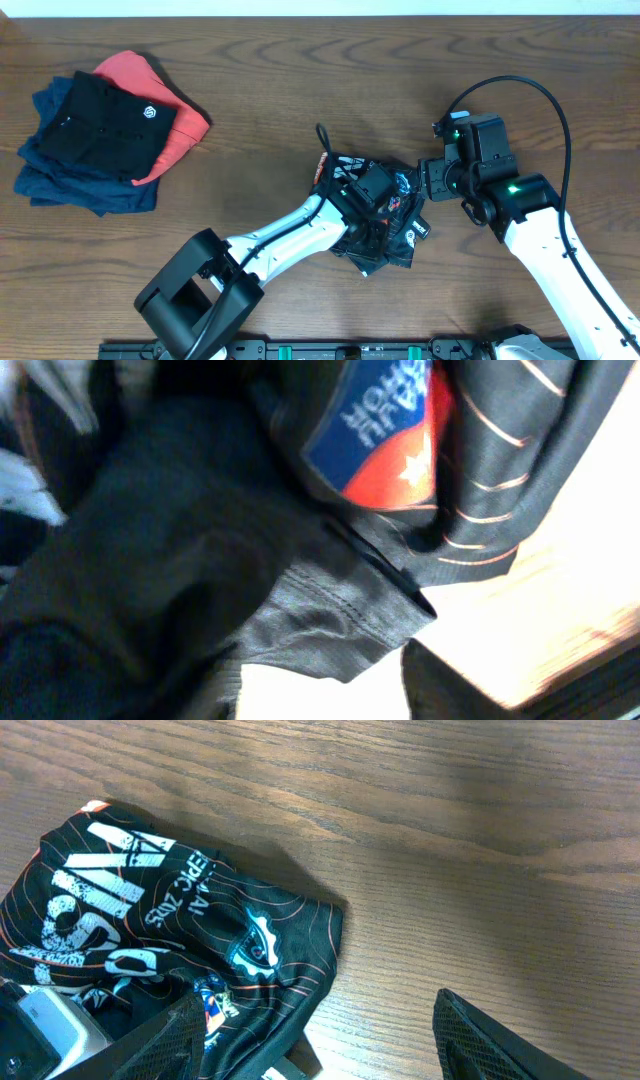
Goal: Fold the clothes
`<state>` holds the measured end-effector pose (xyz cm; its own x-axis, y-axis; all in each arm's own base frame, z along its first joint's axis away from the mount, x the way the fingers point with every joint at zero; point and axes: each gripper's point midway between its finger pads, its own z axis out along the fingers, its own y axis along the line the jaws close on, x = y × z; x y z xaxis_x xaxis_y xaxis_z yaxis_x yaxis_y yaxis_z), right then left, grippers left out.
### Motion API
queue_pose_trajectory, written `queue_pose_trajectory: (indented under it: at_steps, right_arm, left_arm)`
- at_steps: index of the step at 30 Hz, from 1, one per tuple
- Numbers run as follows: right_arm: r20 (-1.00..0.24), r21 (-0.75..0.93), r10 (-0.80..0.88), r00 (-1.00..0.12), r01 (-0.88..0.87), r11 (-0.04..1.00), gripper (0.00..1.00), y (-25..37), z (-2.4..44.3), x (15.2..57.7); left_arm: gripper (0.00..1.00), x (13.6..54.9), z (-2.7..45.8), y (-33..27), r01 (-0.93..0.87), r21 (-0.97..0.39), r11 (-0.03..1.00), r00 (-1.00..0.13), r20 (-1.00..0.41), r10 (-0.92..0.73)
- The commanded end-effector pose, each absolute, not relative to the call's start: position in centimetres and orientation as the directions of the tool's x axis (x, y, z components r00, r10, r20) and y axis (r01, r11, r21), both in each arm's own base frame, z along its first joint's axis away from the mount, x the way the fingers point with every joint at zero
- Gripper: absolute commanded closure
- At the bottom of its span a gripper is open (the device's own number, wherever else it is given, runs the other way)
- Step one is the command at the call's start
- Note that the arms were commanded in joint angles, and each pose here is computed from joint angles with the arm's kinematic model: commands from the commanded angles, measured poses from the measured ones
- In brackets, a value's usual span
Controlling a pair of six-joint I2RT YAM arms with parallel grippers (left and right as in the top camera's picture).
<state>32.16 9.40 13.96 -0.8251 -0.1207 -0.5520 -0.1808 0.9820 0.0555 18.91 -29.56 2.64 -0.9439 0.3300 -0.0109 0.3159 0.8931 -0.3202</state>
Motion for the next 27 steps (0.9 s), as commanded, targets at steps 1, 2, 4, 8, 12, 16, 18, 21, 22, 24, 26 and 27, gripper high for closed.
queue_pose_trajectory:
  at_steps: [1, 2, 4, 8, 12, 16, 18, 21, 22, 24, 26, 27]
  right_arm:
    - [-0.577, 0.064, -0.102, -0.811, -0.169, 0.984, 0.29, 9.1, 15.0, 32.5]
    - [-0.577, 0.064, -0.102, -0.81, -0.169, 0.984, 0.29, 9.1, 15.0, 32.5]
    - [-0.577, 0.064, -0.102, -0.811, -0.169, 0.984, 0.29, 9.1, 15.0, 32.5]
    - [-0.577, 0.064, -0.102, -0.811, -0.169, 0.984, 0.29, 9.1, 15.0, 32.5]
    - [-0.577, 0.064, -0.102, -0.81, -0.169, 0.984, 0.3, 9.1, 15.1, 32.5]
    - [-0.579, 0.064, -0.101, -0.809, -0.169, 0.984, 0.29, 9.1, 15.1, 32.6]
    - [-0.583, 0.065, -0.1, -0.806, -0.169, 0.983, 0.29, 9.2, 15.2, 32.6]
    - [-0.586, 0.065, -0.1, -0.804, -0.17, 0.983, 0.29, 9.2, 15.3, 32.6]
    - [-0.588, 0.066, -0.099, -0.803, -0.17, 0.983, 0.29, 9.2, 15.4, 32.6]
    - [-0.592, 0.066, -0.099, -0.8, -0.17, 0.983, 0.28, 9.2, 15.5, 32.6]
    - [-0.594, 0.066, -0.098, -0.798, -0.17, 0.983, 0.28, 9.1, 15.6, 32.6]
    - [-0.594, 0.066, -0.098, -0.798, -0.17, 0.983, 0.29, 9.2, 15.6, 32.6]
  left_arm:
    - [0.42, 19.0, 3.2, -30.3, 0.373, -0.31, 0.874, -0.926, -0.06, 0.374]
    - [0.42, 18.9, 3.2, -30.5, 0.387, -0.311, 0.868, -0.92, -0.065, 0.387]
    - [0.42, 18.6, 3.2, -30.8, 0.403, -0.31, 0.861, -0.913, -0.071, 0.402]
    - [0.41, 18.1, 2.7, -30.9, 0.412, -0.303, 0.859, -0.908, -0.061, 0.414]
    - [0.41, 17.8, 1.9, -31.0, 0.415, -0.296, 0.86, -0.905, -0.043, 0.422]
    - [0.41, 17.7, 1.5, -31.0, 0.413, -0.295, 0.862, -0.905, -0.032, 0.423]
    - [0.41, 17.7, 1.3, -31.0, 0.413, -0.293, 0.862, -0.906, -0.03, 0.423]
    - [0.41, 17.5, 0.8, -31.0, 0.409, -0.296, 0.863, -0.905, -0.011, 0.425]
    - [0.41, 17.4, 0.7, -31.1, 0.407, -0.302, 0.862, -0.905, -0.003, 0.426]
    - [0.41, 17.3, 0.6, -31.1, 0.407, -0.303, 0.862, -0.904, -0.001, 0.427]
    - [0.53, 17.3, 0.6, -31.1, 0.407, -0.303, 0.862, -0.904, -0.001, 0.427]
    - [0.67, 17.3, 0.6, -31.1, 0.406, -0.303, 0.862, -0.905, 0.0, 0.426]
